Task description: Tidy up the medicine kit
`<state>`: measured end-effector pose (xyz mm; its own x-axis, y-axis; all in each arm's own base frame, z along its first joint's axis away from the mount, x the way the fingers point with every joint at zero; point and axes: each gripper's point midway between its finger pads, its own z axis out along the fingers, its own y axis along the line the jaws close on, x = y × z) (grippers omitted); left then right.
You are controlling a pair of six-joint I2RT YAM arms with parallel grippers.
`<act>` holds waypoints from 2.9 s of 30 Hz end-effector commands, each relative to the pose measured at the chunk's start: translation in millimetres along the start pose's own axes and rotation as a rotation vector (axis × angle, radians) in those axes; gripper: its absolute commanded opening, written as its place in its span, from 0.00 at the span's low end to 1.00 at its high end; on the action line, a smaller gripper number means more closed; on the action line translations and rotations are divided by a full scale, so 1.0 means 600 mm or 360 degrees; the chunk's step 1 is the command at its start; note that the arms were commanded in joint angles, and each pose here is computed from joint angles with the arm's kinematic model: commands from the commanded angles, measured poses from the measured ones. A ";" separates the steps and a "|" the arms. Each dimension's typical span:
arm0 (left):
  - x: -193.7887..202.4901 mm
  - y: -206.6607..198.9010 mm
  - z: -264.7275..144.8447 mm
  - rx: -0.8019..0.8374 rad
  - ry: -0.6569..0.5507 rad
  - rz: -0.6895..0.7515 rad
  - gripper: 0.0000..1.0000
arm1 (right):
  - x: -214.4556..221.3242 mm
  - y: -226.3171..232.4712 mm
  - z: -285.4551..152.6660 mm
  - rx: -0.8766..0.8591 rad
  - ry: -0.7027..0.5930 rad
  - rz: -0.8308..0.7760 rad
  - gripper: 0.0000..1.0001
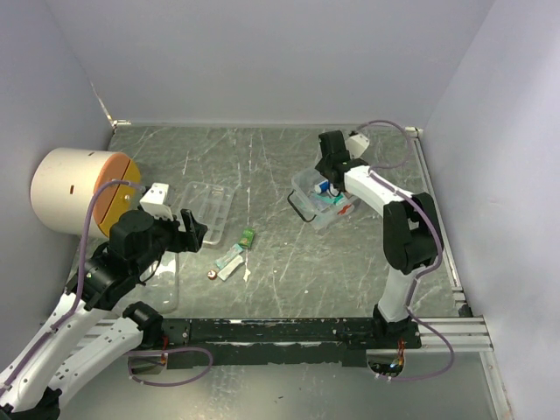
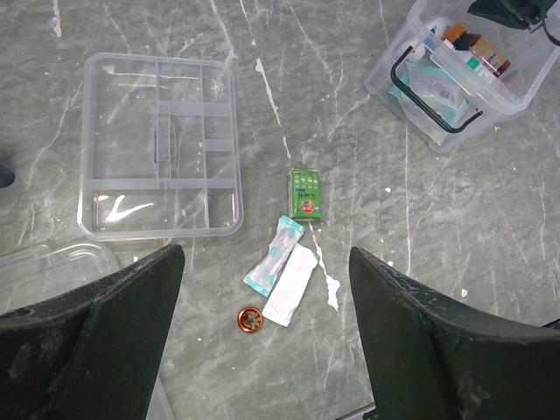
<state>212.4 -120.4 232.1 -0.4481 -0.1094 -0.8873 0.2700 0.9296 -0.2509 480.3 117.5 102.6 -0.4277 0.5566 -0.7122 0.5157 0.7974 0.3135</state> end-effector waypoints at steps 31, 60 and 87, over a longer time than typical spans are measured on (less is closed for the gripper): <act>-0.003 0.006 -0.001 -0.0025 -0.0024 -0.0001 0.88 | 0.144 -0.085 -0.079 -0.0112 0.0846 -0.0854 0.36; -0.004 0.011 -0.002 -0.0042 -0.0031 -0.0009 0.87 | 0.126 -0.053 -0.088 -0.0187 0.0767 -0.0923 0.36; -0.001 0.014 0.004 -0.0055 -0.0011 -0.0009 0.87 | 0.151 -0.106 -0.077 0.0063 0.0711 -0.0967 0.53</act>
<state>214.5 -117.3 231.3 -0.4482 -0.1146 -0.8865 0.2547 0.9343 -0.2495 388.7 134.1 36.6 -0.8985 0.0622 -0.4345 0.1014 0.9925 -0.0676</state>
